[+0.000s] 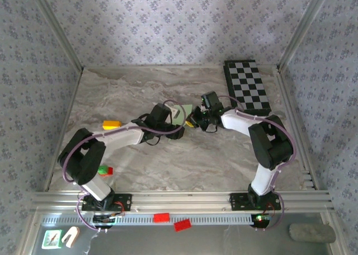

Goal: Fold a paper plane with a square sheet of paper (pick it up from the middle)
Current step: Fold the wing for the fifth time at the center of the table.

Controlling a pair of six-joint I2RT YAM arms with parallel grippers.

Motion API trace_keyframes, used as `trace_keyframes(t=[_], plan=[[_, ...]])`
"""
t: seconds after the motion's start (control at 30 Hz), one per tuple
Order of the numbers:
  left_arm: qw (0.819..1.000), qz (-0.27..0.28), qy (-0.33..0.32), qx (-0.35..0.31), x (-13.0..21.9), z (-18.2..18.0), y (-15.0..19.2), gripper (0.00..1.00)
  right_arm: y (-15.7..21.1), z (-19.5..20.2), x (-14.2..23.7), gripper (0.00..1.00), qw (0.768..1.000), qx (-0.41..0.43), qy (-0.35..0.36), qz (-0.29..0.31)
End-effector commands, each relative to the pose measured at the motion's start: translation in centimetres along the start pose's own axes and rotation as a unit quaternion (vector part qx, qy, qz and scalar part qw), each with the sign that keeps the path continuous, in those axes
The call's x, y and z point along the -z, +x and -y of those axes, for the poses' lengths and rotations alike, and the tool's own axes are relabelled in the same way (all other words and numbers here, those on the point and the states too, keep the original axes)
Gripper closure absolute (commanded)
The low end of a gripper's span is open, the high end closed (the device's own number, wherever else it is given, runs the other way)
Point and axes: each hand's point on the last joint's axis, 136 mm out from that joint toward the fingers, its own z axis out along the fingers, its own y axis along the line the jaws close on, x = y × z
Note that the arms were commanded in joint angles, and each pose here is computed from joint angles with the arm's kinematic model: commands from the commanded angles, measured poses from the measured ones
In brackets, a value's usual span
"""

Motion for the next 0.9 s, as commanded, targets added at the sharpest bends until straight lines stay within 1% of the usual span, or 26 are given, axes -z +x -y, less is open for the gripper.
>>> trace_keyframes(t=[0.0,0.1,0.4,0.6,0.87], plan=[[0.998,0.015,0.0,-0.067,-0.6,0.1,-0.3,0.32,0.0,-1.5,1.0,1.0,1.0,-0.01,-0.008,-0.007],[0.996,0.013,0.006,-0.084,-1.1,0.3,0.0,0.35,0.1,-1.7,0.8,1.0,1.0,-0.015,-0.009,-0.014],[0.99,0.034,-0.046,-0.126,-1.8,-1.3,0.6,0.41,0.5,-1.7,0.6,1.0,0.999,-0.036,-0.009,-0.033],[0.985,0.028,-0.073,-0.155,-2.3,-1.9,1.4,0.5,0.5,-1.7,0.6,1.0,0.998,-0.042,-0.007,-0.037],[0.983,0.022,-0.069,-0.167,-2.7,-1.7,1.8,0.6,0.6,-1.4,0.4,0.99,0.998,-0.046,0.0,-0.042]])
